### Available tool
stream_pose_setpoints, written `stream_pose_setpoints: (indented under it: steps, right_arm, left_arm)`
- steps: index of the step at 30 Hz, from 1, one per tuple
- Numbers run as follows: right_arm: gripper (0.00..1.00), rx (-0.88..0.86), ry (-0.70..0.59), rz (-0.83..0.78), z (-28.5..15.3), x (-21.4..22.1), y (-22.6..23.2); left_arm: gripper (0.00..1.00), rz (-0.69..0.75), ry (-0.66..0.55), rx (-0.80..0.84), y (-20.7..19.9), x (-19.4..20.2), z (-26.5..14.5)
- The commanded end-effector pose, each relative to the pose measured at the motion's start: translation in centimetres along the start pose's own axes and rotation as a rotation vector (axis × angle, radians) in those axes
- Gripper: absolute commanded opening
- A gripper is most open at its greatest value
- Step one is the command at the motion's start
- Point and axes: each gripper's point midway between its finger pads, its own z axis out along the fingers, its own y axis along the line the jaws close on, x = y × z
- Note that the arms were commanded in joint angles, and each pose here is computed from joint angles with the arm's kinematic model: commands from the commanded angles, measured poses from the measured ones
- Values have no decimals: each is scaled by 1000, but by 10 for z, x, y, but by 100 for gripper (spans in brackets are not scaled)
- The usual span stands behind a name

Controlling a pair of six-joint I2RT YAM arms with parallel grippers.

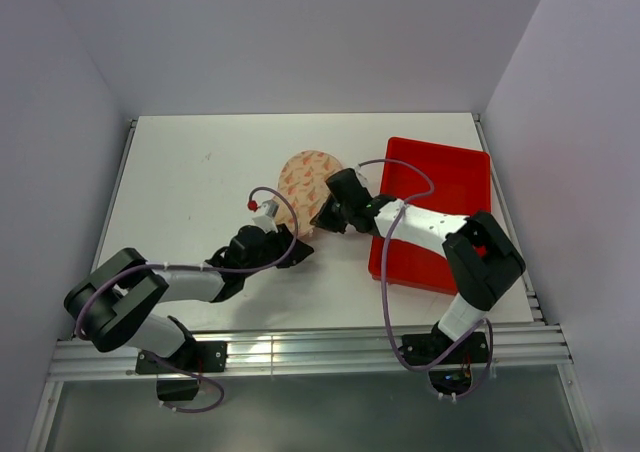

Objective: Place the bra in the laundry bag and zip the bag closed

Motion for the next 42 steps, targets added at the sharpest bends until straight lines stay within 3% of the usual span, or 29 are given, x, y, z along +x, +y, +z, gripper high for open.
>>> stream_pose_setpoints:
  steps: [1,15,42]
  right_arm:
    - [0,6,-4,-16,-11,4,-3]
    - [0,-14,40,-43,-24,10,12]
    - [0,-3,88,-74,-33,24,11]
  left_arm:
    - [29,63,-74,124,-31,-17,3]
    - [47,129,-95,57,-16,-17,14]
    - [42,167,-128,63,-21,-26,33]
